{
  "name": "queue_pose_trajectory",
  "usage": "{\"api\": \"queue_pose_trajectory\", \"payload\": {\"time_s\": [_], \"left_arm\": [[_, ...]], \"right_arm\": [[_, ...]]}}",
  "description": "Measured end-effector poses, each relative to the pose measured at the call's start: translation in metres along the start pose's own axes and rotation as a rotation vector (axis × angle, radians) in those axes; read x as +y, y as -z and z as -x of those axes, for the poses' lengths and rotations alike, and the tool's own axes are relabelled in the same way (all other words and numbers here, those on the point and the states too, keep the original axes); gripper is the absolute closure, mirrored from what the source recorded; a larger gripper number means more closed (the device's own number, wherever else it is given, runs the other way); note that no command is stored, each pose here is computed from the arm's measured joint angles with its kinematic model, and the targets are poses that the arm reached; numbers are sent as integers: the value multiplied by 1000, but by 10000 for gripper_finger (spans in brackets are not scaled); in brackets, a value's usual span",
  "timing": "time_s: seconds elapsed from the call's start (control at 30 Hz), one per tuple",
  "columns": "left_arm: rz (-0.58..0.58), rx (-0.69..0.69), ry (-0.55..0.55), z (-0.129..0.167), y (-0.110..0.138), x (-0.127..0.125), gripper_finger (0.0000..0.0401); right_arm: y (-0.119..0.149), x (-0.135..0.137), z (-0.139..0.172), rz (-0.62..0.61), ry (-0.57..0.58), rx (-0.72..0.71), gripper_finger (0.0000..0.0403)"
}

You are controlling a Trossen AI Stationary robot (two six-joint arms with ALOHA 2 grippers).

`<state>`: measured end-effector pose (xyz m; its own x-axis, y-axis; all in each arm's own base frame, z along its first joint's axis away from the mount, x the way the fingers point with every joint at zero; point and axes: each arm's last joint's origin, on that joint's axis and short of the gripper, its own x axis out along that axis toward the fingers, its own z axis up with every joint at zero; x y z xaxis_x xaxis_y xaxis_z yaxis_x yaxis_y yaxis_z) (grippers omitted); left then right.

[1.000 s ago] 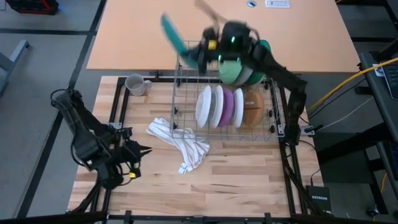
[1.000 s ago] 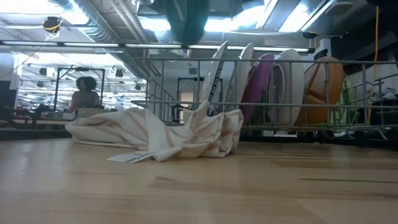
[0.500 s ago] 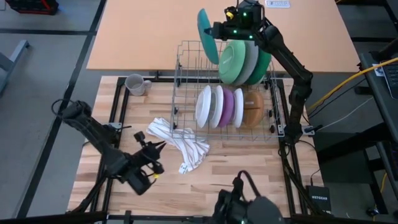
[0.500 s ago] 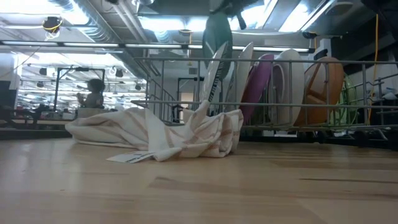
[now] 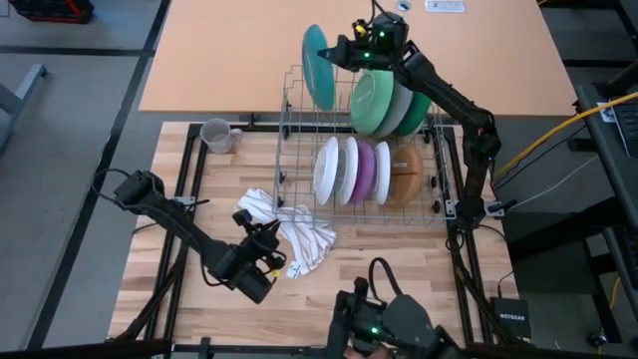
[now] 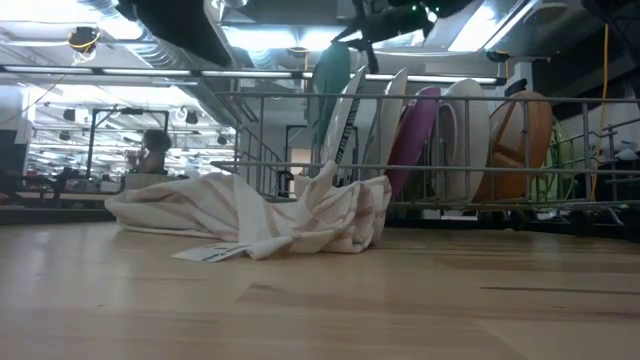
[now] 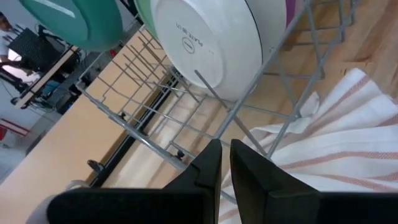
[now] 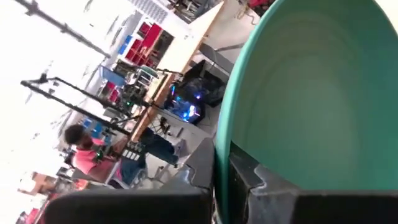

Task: Sort dishes
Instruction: Put the dark green plate into the dish rack

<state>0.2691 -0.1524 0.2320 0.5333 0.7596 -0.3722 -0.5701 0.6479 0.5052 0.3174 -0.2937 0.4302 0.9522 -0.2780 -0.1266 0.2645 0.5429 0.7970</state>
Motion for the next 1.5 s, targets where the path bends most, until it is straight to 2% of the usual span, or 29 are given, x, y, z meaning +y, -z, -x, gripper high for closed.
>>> {"api": "queue_pose_trajectory", "payload": {"time_s": [0.17, 0.43, 0.97, 1.13, 1.5], "left_arm": [[-1, 14, -1, -4, 1, -3, 374], [10, 24, 11, -3, 2, -4, 374], [13, 39, 20, -3, 2, -4, 374], [12, 52, 30, -3, 2, -4, 374], [12, 55, 33, -2, 3, -5, 374]], "right_arm": [[9, -19, -7, -69, 52, 5, 387], [13, -26, -9, -87, 75, 4, 387], [13, -21, -13, -212, 81, -85, 386], [14, -15, -15, -220, 46, -98, 386], [17, -18, -15, -233, 83, -84, 386]]}}
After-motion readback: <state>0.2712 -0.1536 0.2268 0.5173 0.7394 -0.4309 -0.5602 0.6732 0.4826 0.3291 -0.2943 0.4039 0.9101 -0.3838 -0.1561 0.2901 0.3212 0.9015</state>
